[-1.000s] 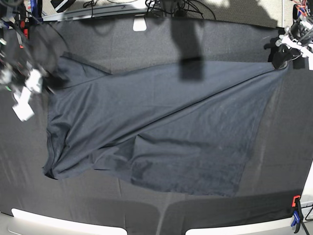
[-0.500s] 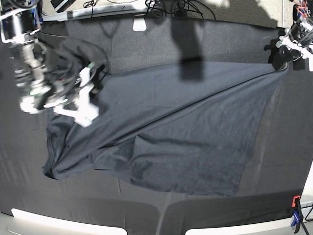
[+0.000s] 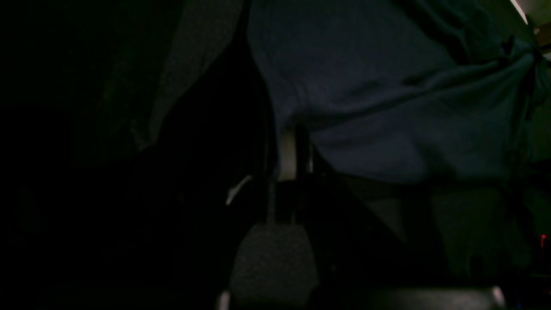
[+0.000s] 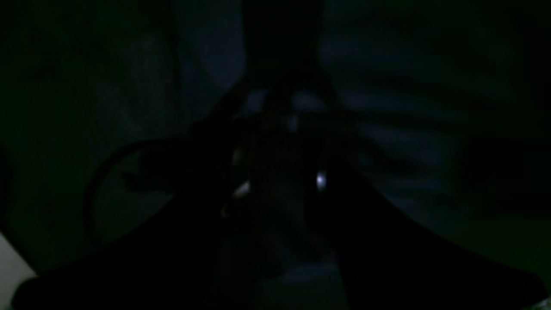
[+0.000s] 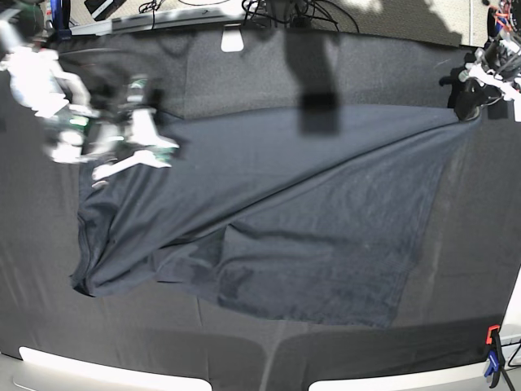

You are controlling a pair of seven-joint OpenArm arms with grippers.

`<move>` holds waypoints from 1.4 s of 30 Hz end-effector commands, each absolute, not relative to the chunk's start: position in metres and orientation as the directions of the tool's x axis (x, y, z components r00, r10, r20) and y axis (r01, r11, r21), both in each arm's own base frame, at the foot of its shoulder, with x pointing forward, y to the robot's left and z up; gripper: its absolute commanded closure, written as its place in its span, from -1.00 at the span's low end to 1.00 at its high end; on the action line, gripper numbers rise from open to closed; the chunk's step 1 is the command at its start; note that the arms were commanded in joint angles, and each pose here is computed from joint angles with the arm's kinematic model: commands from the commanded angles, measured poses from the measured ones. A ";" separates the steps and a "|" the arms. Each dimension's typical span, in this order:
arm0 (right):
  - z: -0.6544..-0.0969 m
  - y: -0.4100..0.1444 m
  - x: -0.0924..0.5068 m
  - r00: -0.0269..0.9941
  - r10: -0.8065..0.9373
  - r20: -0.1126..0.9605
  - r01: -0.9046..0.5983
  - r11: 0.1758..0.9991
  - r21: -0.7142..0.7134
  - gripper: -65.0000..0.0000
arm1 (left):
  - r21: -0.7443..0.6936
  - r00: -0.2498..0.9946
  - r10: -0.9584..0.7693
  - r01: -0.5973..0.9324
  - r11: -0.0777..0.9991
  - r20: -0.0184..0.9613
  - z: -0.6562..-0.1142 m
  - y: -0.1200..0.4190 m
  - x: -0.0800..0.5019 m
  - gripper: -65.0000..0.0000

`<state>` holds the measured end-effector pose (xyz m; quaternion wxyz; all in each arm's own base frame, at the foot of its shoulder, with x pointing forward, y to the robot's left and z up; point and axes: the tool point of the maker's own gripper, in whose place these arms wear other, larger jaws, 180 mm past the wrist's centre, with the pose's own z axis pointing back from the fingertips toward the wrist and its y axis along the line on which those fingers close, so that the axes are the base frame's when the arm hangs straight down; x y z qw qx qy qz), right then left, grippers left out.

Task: Layout the t-shirt on the table in an organized manner, then fold the t-shirt properly
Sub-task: 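Drag the grasped fabric with the right gripper toward the shirt's collar edge, then hold both grippers on the shirt and stretch it taut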

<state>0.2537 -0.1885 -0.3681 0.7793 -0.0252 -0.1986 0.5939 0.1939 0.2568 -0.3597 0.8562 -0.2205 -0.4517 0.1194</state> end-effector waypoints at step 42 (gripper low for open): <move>-0.403 -0.274 0.179 0.257 0.966 -0.038 -0.906 0.227 -0.356 0.49 | -0.484 0.526 0.407 0.010 0.875 0.747 -0.349 0.259 0.198 1.00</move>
